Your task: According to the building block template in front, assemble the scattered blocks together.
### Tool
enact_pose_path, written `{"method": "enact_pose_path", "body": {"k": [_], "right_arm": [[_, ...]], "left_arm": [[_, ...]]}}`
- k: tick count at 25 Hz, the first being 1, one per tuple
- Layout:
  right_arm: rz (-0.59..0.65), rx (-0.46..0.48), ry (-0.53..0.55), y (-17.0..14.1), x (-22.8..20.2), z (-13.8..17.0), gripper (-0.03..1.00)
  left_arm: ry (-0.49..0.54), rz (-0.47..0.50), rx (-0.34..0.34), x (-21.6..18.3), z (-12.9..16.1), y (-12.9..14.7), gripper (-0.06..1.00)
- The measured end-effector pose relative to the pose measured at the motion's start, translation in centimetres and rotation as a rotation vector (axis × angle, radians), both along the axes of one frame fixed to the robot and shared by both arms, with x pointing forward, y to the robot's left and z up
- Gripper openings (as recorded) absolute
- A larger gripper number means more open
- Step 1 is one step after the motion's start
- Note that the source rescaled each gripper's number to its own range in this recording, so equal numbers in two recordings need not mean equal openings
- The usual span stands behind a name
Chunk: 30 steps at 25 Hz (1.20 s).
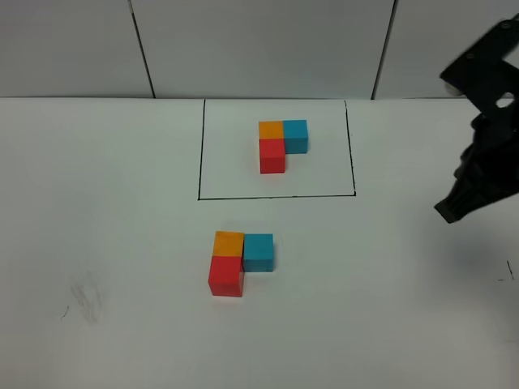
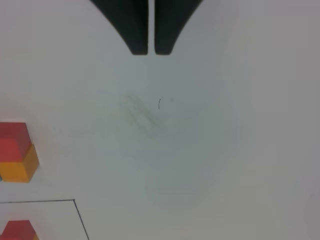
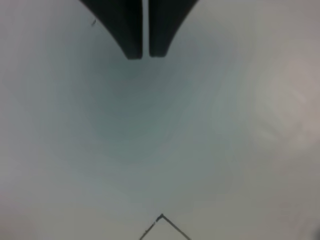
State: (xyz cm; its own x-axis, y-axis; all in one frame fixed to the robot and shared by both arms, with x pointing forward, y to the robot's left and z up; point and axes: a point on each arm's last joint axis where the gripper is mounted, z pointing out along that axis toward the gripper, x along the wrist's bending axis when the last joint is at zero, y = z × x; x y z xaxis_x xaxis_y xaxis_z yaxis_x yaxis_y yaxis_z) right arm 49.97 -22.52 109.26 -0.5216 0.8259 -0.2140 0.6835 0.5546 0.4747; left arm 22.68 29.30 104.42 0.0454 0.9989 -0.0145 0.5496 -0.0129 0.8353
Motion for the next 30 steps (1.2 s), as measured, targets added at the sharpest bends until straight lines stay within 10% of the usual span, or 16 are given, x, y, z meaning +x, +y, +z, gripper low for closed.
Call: {"method": "enact_pose_path", "body": {"k": [30], "right_arm": [[-0.431,0.495,-0.551,-7.5,-24.2,-2.5,0.0]], "left_arm": [[0.0,0.0,-0.001,0.0,0.0,0.0,0.01]]}}
